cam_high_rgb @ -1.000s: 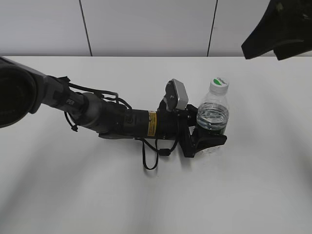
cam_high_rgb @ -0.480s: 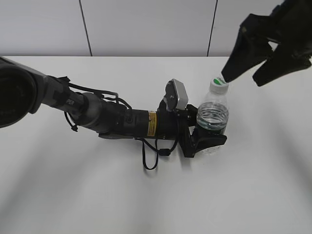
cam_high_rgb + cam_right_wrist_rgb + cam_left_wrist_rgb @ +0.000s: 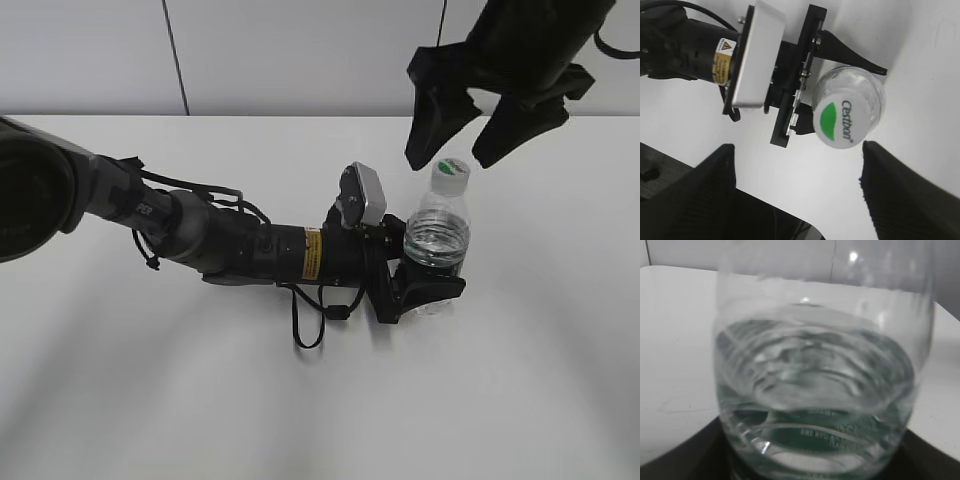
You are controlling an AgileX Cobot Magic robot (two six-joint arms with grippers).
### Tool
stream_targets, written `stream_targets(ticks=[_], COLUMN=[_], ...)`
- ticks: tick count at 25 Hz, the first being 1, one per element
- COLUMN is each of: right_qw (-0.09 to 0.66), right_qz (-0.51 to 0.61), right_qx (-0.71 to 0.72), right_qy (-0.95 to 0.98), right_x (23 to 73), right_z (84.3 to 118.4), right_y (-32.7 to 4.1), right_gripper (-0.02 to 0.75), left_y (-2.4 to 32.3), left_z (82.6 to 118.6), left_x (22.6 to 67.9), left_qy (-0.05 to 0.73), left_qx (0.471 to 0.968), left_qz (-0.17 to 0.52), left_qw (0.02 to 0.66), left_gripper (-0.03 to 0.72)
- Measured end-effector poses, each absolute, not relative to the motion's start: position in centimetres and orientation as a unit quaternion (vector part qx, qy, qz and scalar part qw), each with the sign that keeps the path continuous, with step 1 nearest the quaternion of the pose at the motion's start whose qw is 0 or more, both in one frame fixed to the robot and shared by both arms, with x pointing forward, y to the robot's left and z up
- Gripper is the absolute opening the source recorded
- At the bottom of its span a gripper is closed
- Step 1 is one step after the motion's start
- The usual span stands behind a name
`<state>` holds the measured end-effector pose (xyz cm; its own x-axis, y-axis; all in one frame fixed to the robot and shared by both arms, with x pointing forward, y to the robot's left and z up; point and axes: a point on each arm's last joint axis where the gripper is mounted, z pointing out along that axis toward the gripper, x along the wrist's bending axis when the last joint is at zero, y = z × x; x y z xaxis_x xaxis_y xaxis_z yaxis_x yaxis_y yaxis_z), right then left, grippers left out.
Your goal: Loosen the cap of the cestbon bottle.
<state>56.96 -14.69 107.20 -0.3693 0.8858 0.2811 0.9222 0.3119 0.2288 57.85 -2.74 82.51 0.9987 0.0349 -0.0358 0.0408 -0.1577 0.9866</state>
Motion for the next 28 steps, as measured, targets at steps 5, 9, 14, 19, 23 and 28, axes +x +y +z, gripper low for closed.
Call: stream_targets(ticks=[5, 9, 14, 19, 23, 28], right_qw=[0.05, 0.05, 0.048, 0.031, 0.03, 0.041], right_qz=[-0.142, -0.126, -0.127, -0.151, -0.152, -0.135], right_qx=[-0.567, -0.568, -0.567, -0.564, -0.564, -0.568], right_qy=[-0.81, -0.812, -0.812, -0.811, -0.811, -0.811], right_x=[57.9, 58.3, 58.5, 59.1, 59.4, 60.0], right_z=[105.1, 104.1, 104.2, 105.7, 105.7, 104.1], right_y=[-14.7, -14.8, -14.7, -14.6, -14.5, -14.3], right_gripper=[0.59, 0.59, 0.544, 0.491, 0.487, 0.484], left_y=[-2.7, -2.7, -2.7, -2.7, -2.7, -2.7], left_z=[82.5, 82.5, 82.5, 82.5, 82.5, 82.5], left_x=[57.8, 57.8, 57.8, 57.8, 57.8, 57.8], left_qy=[0.024, 0.024, 0.024, 0.023, 0.024, 0.024], left_qx=[0.761, 0.761, 0.761, 0.761, 0.761, 0.761], left_qz=[-0.003, -0.003, -0.003, -0.003, -0.003, -0.003], left_qw=[0.648, 0.649, 0.649, 0.648, 0.648, 0.648], left_gripper=[0.503, 0.503, 0.503, 0.503, 0.503, 0.503])
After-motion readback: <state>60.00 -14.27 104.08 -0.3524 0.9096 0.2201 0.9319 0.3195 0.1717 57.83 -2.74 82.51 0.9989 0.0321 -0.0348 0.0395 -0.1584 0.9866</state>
